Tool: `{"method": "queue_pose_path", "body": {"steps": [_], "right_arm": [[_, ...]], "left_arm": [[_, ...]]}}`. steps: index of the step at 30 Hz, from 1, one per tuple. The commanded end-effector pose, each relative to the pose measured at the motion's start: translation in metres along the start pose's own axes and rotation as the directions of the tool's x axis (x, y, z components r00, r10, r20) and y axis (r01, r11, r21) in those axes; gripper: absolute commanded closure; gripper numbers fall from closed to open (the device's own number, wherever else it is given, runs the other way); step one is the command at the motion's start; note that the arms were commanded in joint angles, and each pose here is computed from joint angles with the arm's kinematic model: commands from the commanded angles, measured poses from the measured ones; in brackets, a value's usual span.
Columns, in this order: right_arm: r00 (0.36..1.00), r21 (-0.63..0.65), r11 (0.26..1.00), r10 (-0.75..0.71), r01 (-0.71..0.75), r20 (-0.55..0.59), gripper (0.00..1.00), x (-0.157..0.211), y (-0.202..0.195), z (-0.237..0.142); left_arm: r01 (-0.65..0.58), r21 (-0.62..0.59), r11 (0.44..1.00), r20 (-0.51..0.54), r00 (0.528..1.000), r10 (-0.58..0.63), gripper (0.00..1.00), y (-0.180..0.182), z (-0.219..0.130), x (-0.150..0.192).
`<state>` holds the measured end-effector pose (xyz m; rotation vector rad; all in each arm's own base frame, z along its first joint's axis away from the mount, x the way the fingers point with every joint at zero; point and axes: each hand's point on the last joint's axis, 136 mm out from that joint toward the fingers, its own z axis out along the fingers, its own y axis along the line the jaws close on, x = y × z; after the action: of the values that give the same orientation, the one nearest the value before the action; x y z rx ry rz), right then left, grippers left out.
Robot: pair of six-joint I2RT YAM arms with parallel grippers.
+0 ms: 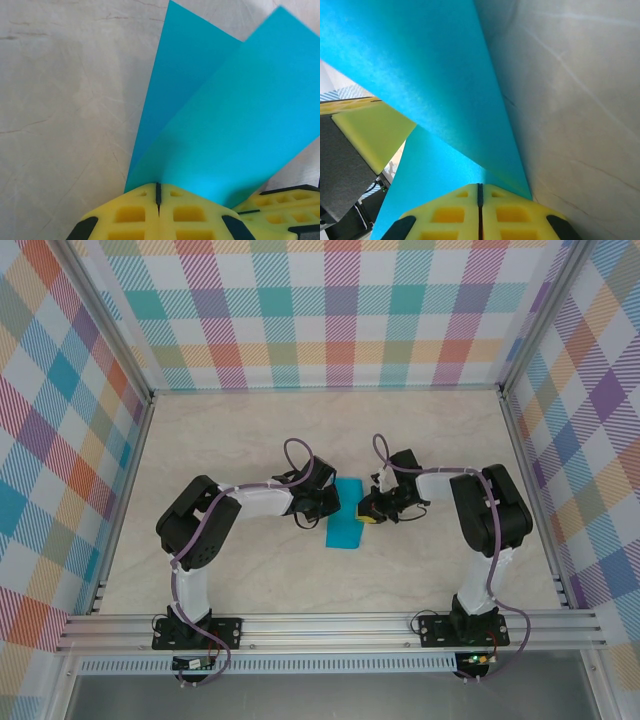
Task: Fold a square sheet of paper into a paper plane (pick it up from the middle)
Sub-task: Fold the square sheet of paper in half at the center of the table.
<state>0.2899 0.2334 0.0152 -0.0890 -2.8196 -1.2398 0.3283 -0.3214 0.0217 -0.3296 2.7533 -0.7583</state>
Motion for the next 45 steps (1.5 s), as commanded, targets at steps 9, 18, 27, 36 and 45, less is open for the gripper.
{"method": "queue_pose_path", "body": {"steps": [9,18,27,36,45], "right_arm": [[0.989,-0.134,0.981,-0.134,0.142,0.068,0.9,0.011,0.038,-0.023],[0.992,-0.072,0.99,-0.122,0.123,0.021,0.92,0.022,0.009,0.001],[0.993,-0.042,0.992,-0.12,0.12,0.01,0.92,0.032,-0.009,0.008],[0.977,-0.141,0.967,-0.206,0.212,0.058,0.91,0.034,0.034,-0.015],[0.987,-0.109,0.981,-0.16,0.16,0.001,0.91,0.05,0.006,0.004]], "left_arm": [[-0.002,-0.115,0.993,-0.05,0.999,-0.004,1.0,0.032,0.006,0.023],[-0.004,-0.112,0.994,-0.051,0.999,-0.002,1.0,0.032,0.006,0.024],[-0.005,-0.116,0.993,-0.052,0.999,-0.001,1.0,0.033,0.006,0.024],[-0.004,-0.114,0.994,-0.054,0.999,-0.002,1.0,0.032,0.006,0.024],[-0.006,-0.115,0.993,-0.054,0.999,0.0,1.0,0.032,0.006,0.025]]}}
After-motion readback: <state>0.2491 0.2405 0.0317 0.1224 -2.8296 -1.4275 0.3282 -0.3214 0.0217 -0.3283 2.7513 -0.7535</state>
